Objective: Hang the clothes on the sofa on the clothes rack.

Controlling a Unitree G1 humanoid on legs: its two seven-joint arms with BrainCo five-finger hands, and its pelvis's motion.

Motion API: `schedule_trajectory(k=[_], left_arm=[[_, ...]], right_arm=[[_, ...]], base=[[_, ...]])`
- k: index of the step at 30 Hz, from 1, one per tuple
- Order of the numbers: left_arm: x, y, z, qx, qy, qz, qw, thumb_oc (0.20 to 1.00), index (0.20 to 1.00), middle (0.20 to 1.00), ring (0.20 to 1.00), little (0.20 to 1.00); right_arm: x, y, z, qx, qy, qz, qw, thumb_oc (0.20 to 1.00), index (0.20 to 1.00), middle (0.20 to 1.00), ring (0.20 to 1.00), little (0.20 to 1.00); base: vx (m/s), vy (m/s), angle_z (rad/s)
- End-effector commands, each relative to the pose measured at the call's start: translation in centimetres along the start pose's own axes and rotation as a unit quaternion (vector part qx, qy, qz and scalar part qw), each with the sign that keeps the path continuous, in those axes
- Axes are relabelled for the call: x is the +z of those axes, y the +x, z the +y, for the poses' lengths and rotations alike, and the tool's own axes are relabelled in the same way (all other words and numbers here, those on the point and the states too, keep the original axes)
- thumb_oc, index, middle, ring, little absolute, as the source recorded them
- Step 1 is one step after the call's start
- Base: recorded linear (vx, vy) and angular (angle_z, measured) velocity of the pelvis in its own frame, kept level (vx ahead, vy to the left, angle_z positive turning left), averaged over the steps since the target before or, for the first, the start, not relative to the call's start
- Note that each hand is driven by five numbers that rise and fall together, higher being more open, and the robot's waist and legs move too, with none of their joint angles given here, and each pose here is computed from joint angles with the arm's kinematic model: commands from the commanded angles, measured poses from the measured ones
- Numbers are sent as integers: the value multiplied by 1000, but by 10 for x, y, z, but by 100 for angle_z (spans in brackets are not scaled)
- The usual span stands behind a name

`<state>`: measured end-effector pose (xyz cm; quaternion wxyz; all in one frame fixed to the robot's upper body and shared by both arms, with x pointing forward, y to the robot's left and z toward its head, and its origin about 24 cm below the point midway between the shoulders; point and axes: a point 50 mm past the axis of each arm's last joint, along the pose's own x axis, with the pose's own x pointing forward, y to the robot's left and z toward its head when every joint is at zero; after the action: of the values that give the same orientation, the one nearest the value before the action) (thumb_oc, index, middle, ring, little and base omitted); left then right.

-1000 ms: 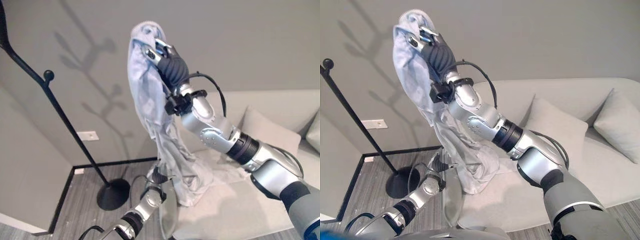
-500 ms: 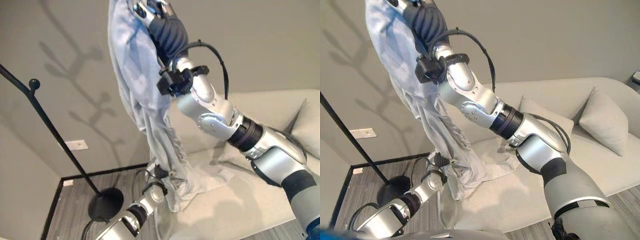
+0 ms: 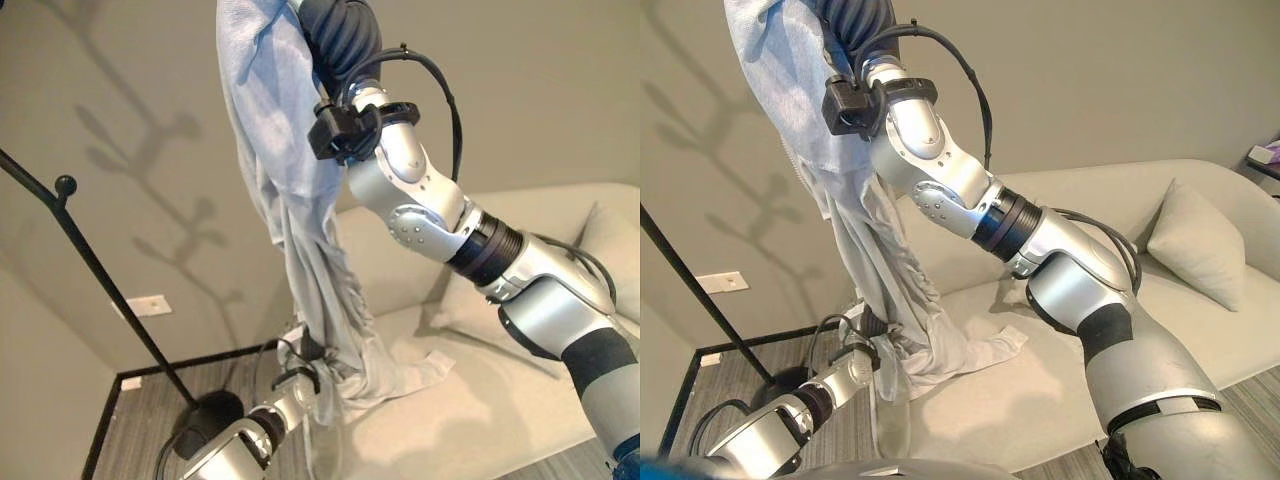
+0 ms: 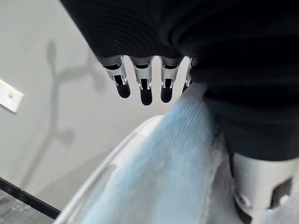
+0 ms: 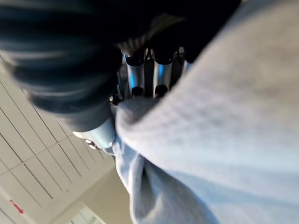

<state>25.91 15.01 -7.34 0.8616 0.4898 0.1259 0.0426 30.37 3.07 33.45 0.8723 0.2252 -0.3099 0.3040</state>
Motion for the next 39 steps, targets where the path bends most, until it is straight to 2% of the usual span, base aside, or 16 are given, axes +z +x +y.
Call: schedule_trajectory(k=[1, 6, 8, 9, 12, 19, 20, 21, 27, 29, 34, 36, 39], left_arm=[[13, 14, 8, 19, 1, -6, 1000, 1000, 1000, 1000, 1000, 1000], [34, 9, -7, -17, -71, 3, 997, 1000, 1000, 1000, 1000, 1000], [44, 7, -12, -13, -155, 46, 987, 1000, 1000, 1000, 1000, 1000], [44, 7, -12, -13, -156, 46, 987, 1000, 1000, 1000, 1000, 1000], [67, 3, -21, -21, -247, 79, 965, 1000, 1000, 1000, 1000, 1000], [77, 2, -26, -36, -318, 127, 939, 1000, 1000, 1000, 1000, 1000], [81, 3, -26, -42, -339, 138, 930, 580, 580, 580, 580, 580], [82, 4, -26, -45, -352, 145, 924, 200, 200, 200, 200, 200], [93, 10, -20, -42, -419, 163, 892, 200, 200, 200, 200, 200], [99, 17, -10, -13, -441, 155, 884, 200, 200, 200, 200, 200], [104, 23, 4, 26, -451, 123, 883, 200, 200, 200, 200, 200], [105, 29, 29, 76, -428, 39, 900, 200, 200, 200, 200, 200], [94, 29, 43, 104, -396, 0, 912, 200, 200, 200, 200, 200]], right_arm=[[29, 19, 40, 45, 33, -72, 996, 200, 200, 200, 200, 200], [12, 5, 60, 86, 48, -34, 995, 200, 200, 200, 200, 200], [11, -3, 66, 102, 49, -25, 993, 200, 200, 200, 200, 200], [11, -3, 66, 102, 49, -25, 993, 200, 200, 200, 200, 200], [14, -14, 76, 127, 53, -18, 990, 200, 200, 200, 200, 200], [15, -20, 78, 131, 44, -13, 990, 200, 200, 200, 200, 200], [15, -18, 76, 119, 39, -16, 992, 200, 200, 200, 200, 200], [15, -17, 74, 111, 38, -17, 993, 200, 200, 200, 200, 200], [8, -15, 76, 87, 30, -13, 996, 200, 200, 200, 200, 200], [5, -14, 73, 71, 24, -13, 997, 200, 200, 200, 200, 200], [1, -7, 63, 30, -3, -18, 999, 200, 200, 200, 200, 200], [9, -2, 46, 9, -43, -48, 998, 200, 200, 200, 200, 200], [15, 3, 31, -4, -81, -65, 995, 200, 200, 200, 200, 200]], base=[[0, 0, 0], [-8, 4, 3], [-8, 0, 9], [-9, -5, 6], [0, 0, 0], [7, 2, -6], [1, 6, -5], [0, 0, 0], [0, 0, 0], [0, 0, 0], [0, 0, 0], [-45, 56, 2], [-32, 56, 5]])
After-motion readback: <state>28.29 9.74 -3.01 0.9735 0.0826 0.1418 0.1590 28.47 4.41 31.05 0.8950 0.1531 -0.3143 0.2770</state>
